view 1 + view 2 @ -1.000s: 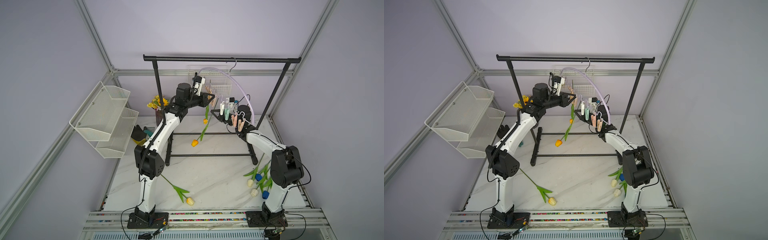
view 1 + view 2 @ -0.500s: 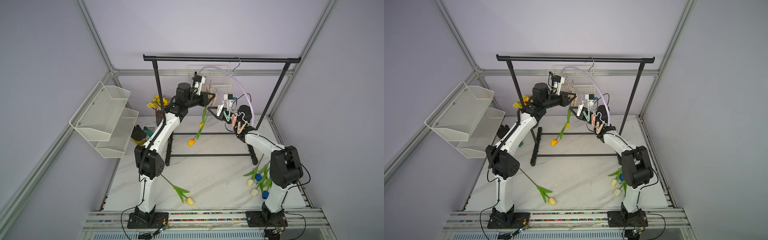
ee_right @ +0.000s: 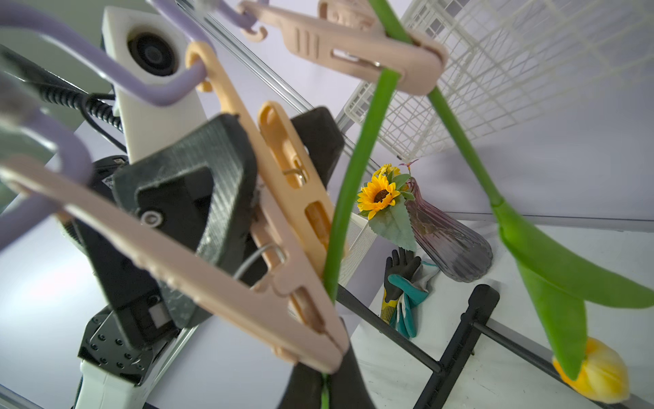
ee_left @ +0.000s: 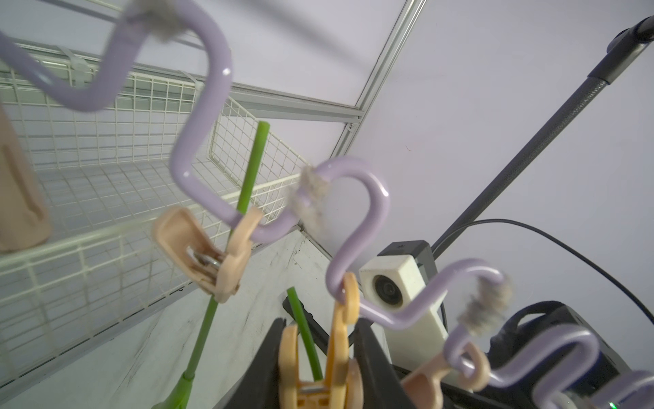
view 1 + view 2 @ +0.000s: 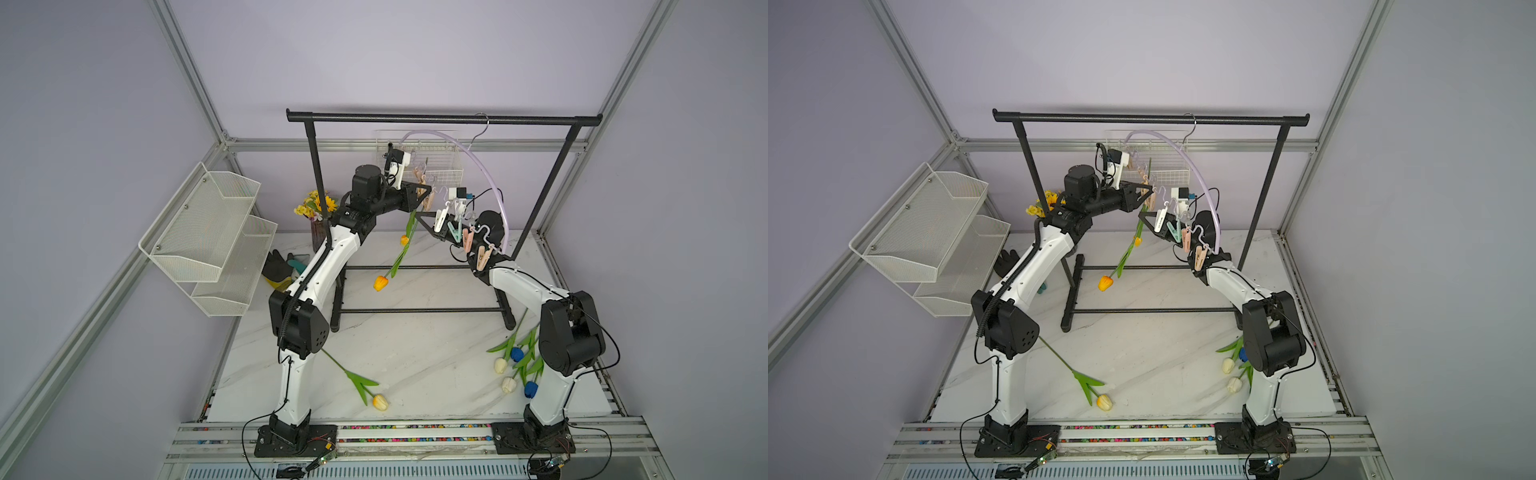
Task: Dry the flowers on a clothes hanger
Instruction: Clamp the flower onto the hanger.
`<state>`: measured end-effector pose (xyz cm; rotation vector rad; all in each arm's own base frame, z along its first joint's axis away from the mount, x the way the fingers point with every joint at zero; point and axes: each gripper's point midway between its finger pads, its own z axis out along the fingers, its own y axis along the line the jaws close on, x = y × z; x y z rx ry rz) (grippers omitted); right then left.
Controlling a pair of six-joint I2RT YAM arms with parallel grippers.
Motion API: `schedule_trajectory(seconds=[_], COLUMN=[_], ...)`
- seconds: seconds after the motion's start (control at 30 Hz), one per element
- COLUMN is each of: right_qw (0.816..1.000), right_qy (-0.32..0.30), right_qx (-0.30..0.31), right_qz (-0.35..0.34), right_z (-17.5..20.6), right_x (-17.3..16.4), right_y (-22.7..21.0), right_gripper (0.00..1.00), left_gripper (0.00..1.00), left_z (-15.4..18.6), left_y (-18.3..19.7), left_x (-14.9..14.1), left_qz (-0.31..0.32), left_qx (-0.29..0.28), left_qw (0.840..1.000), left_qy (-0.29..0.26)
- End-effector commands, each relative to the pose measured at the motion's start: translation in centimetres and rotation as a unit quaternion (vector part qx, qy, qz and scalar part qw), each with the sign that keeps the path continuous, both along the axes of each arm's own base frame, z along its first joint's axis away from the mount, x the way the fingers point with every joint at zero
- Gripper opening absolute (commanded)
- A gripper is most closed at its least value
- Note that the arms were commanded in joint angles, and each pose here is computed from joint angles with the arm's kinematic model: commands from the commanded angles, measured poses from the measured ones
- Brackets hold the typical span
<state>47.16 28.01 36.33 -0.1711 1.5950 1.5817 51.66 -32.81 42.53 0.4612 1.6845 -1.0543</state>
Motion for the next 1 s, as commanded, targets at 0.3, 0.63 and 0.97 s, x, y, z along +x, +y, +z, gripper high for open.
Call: schedule_trajectory(seconds=[0.3, 0.63, 0.97], right_qw=[1.000, 0.999, 0.999], right_qy=[-0.015, -0.027, -0.020], right_qx=[0.021, 0.028, 0.021], right_qz=[0.003, 0.010, -0.015], right_z=[0.9, 2.0, 1.6], right_x=[0.4, 0.0, 0.1], right_y=[0.6, 0.9, 0.3], right_gripper=[0.00, 0.00, 0.00], left_gripper=[0.12, 0.09, 0.08], left_z=[3.1, 2.5, 3.0], left_y=[-0.1, -0.1, 0.1], left_x=[-1.0, -0.7, -0.9], left_qz=[-0.007, -0.006, -0.004], left_qx=[-0.028, -0.024, -0.022], left_qw=[0.999, 0.999, 0.999], left_qy=[-0.034, -0.029, -0.037])
